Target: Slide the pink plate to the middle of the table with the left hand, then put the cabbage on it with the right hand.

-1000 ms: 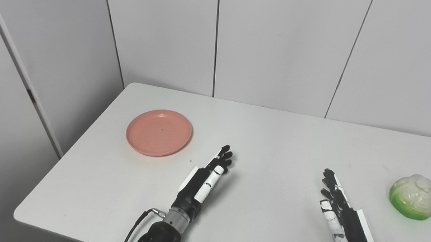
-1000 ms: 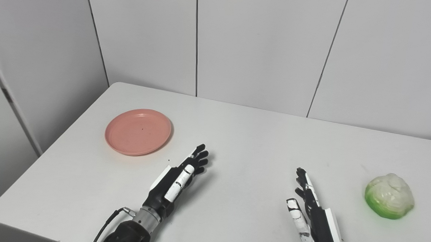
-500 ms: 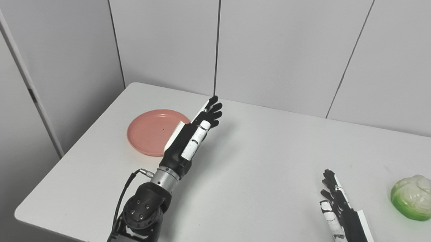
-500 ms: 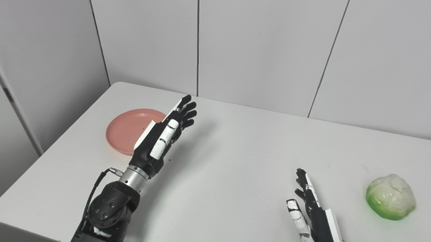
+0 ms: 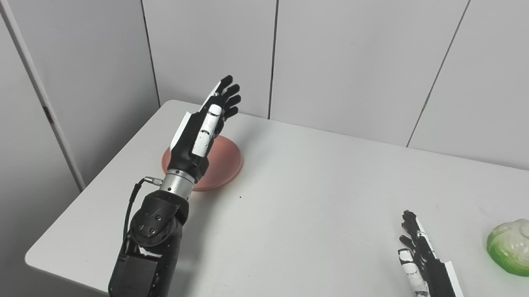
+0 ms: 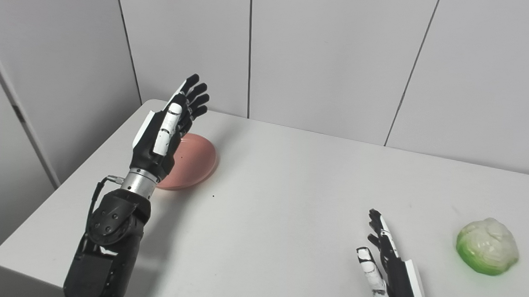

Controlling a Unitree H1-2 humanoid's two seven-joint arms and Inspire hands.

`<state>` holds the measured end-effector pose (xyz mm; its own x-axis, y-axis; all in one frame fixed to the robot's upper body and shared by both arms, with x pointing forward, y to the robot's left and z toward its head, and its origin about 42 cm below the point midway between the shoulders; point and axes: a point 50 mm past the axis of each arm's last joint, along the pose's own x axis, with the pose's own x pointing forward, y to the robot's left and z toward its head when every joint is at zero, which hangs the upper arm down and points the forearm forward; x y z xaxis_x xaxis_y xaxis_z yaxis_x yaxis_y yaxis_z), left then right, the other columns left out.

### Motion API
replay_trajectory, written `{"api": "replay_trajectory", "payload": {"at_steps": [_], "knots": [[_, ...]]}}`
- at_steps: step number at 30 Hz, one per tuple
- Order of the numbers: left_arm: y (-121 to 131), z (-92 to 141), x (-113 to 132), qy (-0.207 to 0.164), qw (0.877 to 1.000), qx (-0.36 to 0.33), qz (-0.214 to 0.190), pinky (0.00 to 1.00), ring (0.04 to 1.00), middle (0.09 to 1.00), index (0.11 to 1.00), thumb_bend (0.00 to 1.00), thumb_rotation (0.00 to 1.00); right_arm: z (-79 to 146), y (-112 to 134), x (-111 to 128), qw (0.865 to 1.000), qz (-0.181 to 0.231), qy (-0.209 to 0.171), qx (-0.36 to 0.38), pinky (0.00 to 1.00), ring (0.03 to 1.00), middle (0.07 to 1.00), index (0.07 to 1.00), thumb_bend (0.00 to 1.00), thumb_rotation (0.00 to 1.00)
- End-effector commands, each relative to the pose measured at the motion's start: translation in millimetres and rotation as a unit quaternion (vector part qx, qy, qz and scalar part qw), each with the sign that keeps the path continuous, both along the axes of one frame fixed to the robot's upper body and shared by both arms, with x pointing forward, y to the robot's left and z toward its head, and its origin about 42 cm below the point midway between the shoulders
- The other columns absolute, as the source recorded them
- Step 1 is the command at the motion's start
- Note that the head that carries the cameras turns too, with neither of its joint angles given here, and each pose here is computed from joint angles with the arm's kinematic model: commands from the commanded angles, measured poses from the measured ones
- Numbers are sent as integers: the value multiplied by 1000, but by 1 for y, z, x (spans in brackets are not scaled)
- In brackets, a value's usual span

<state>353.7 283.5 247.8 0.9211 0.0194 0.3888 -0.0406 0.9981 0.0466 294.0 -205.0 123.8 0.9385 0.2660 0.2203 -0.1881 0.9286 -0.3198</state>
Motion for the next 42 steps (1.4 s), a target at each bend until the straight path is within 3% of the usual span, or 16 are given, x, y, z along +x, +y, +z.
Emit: {"api": "replay_trajectory", "payload": {"at_steps": [1, 13, 19, 28, 36, 42], "knots": [[12, 27, 11, -37, 999, 8, 15, 939, 937, 953, 943, 509, 1000, -12, -13, -3, 1000, -10, 22, -17, 897, 947, 957, 953, 365, 1000], [70, 45, 40, -27, 996, 1, 81, 897, 907, 920, 915, 477, 1000, -10, -17, -4, 1000, -9, 20, -18, 901, 945, 951, 949, 364, 1000], [91, 44, 52, -13, 994, -2, 107, 868, 890, 901, 888, 518, 1000, -9, -19, -5, 999, -9, 28, -13, 918, 954, 958, 958, 360, 1000], [126, 28, 62, 24, 990, -35, 131, 833, 861, 867, 853, 451, 934, -8, -20, -3, 999, -8, 29, -12, 919, 953, 957, 955, 356, 1000], [136, 4, 72, 71, 983, -55, 158, 830, 858, 870, 855, 421, 957, -9, -22, -3, 999, -10, 31, -15, 917, 952, 954, 958, 379, 1000], [144, -11, 77, 86, 982, -58, 161, 858, 872, 886, 872, 414, 923, -9, -21, -2, 999, -9, 33, -15, 916, 951, 952, 960, 363, 1000]]}}
